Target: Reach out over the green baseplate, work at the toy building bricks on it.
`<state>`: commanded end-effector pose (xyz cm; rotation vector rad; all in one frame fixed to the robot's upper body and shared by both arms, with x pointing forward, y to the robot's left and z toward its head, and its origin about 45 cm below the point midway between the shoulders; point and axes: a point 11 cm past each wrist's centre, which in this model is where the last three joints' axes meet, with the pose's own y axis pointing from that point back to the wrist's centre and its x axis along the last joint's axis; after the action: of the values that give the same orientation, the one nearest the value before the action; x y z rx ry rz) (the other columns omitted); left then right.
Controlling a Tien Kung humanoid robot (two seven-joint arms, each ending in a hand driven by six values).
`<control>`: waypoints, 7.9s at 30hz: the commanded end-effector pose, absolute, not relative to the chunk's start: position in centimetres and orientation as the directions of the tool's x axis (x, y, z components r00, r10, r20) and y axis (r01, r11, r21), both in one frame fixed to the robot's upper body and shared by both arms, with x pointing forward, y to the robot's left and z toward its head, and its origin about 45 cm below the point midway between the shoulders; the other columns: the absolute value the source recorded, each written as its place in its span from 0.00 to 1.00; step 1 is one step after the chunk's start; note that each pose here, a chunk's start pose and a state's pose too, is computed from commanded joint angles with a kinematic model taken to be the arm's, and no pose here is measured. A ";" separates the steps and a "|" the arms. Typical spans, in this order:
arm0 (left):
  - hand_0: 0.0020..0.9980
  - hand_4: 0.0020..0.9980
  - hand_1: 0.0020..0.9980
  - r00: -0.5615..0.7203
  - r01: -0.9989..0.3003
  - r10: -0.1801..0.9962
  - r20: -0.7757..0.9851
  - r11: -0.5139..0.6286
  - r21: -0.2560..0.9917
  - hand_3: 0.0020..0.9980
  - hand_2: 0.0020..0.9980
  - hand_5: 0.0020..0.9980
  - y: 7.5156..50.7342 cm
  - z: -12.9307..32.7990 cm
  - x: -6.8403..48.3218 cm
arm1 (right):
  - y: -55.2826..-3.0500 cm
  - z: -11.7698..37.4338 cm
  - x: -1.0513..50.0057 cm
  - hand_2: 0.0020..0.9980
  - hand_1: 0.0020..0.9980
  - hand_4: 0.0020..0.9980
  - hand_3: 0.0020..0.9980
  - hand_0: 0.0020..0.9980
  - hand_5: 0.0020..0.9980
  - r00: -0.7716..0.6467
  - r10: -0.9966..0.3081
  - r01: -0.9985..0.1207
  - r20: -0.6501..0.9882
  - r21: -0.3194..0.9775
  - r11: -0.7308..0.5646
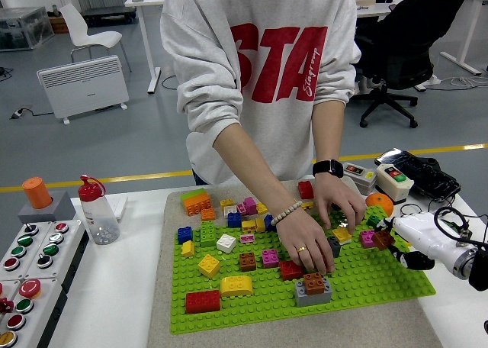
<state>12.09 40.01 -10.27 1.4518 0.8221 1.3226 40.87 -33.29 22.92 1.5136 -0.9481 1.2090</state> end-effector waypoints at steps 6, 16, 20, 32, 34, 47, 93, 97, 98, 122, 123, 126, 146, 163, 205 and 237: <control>0.65 0.28 0.70 0.184 -0.118 0.929 0.320 -0.303 0.946 0.57 0.67 1.00 40.1 -10.3 11.8 | -31.1 24.0 39.7 0.65 0.61 0.46 0.54 0.54 0.08 0.207 -0.050 -0.944 0.977 0.186 -0.274; 0.65 0.28 0.69 0.187 -0.113 0.928 0.321 -0.304 0.946 0.57 0.67 1.00 40.2 -10.4 11.5 | -26.3 25.4 37.3 0.66 0.60 0.44 0.53 0.52 0.08 0.234 -0.056 -0.919 0.971 0.202 -0.339; 0.65 0.28 0.69 0.185 -0.114 0.928 0.322 -0.305 0.945 0.56 0.67 1.00 40.2 -10.3 11.5 | -24.4 25.8 36.3 0.65 0.59 0.44 0.53 0.51 0.10 0.270 -0.051 -0.908 0.962 0.236 -0.347; 0.65 0.28 0.69 0.181 -0.123 0.928 0.325 -0.306 0.944 0.56 0.67 1.00 40.4 -10.2 12.0 | -22.3 26.4 35.5 0.66 0.59 0.43 0.53 0.50 0.15 0.318 -0.009 -0.918 0.948 0.305 -0.253; 0.65 0.28 0.69 0.180 -0.125 0.928 0.325 -0.307 0.944 0.56 0.67 1.00 40.4 -10.1 12.1 | -22.3 26.4 35.6 0.66 0.59 0.43 0.53 0.50 0.15 0.321 0.003 -0.922 0.947 0.313 -0.226; 0.65 0.28 0.69 0.180 -0.129 0.927 0.328 -0.309 0.942 0.56 0.67 1.00 40.5 -10.0 12.3 | -21.1 25.4 35.0 0.67 0.58 0.44 0.53 0.49 0.23 0.338 0.054 -0.917 0.940 0.342 -0.204; 0.65 0.28 0.69 0.181 -0.124 0.927 0.328 -0.309 0.943 0.56 0.67 1.00 40.6 -10.0 12.2 | -20.7 22.7 35.3 0.68 0.58 0.45 0.53 0.47 0.33 0.328 0.232 -0.908 0.916 0.374 -0.191; 0.65 0.28 0.69 0.181 -0.121 0.927 0.328 -0.310 0.943 0.57 0.67 1.00 40.6 -10.1 12.0 | -20.8 22.6 35.4 0.68 0.58 0.46 0.53 0.47 0.33 0.331 0.237 -0.907 0.913 0.377 -0.186; 0.65 0.28 0.69 0.182 -0.120 0.927 0.328 -0.310 0.943 0.57 0.67 1.00 40.6 -10.1 12.0 | -20.8 22.6 35.4 0.68 0.58 0.46 0.53 0.47 0.33 0.332 0.238 -0.907 0.913 0.378 -0.185; 0.66 0.28 0.70 0.181 -0.115 0.928 0.327 -0.310 0.944 0.57 0.67 1.00 40.7 -10.2 11.7 | -20.2 25.3 35.3 0.68 0.57 0.46 0.53 0.46 0.35 0.266 0.187 -0.927 0.946 0.304 -0.220; 0.66 0.28 0.70 0.181 -0.115 0.928 0.327 -0.310 0.944 0.57 0.67 1.00 40.7 -10.2 11.7 | -20.1 25.3 35.2 0.68 0.57 0.46 0.53 0.46 0.35 0.265 0.187 -0.926 0.946 0.304 -0.223; 0.66 0.28 0.69 0.181 -0.117 0.928 0.327 -0.310 0.944 0.57 0.67 1.00 40.7 -10.1 11.8 | -19.8 25.1 35.2 0.68 0.57 0.46 0.53 0.46 0.35 0.269 0.189 -0.923 0.944 0.309 -0.229; 0.66 0.28 0.69 0.180 -0.125 0.927 0.329 -0.310 0.942 0.57 0.67 1.00 40.7 -10.0 12.2 | -19.3 24.4 35.5 0.69 0.57 0.46 0.53 0.46 0.34 0.287 0.187 -0.917 0.940 0.326 -0.229; 0.65 0.28 0.69 0.179 -0.125 0.927 0.329 -0.310 0.942 0.56 0.67 1.00 40.7 -10.0 12.3 | -18.4 24.3 35.2 0.69 0.58 0.45 0.53 0.47 0.33 0.292 0.187 -0.908 0.938 0.334 -0.254; 0.65 0.28 0.69 0.181 -0.111 0.928 0.326 -0.310 0.944 0.56 0.67 1.00 40.7 -10.2 11.5 | -21.2 25.8 35.0 0.62 0.52 0.43 0.51 0.40 0.31 0.176 0.200 -0.946 0.964 0.222 -0.238; 0.66 0.28 0.70 0.175 -0.121 0.928 0.329 -0.312 0.942 0.57 0.67 1.00 40.8 -10.0 12.0 | -24.1 25.4 34.5 0.47 0.37 0.42 0.51 0.22 0.27 0.221 0.232 -0.946 0.947 0.265 -0.184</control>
<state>11.98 40.80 -10.05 1.4582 0.8230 1.3330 34.46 -24.05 25.38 1.3095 -0.7633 1.2643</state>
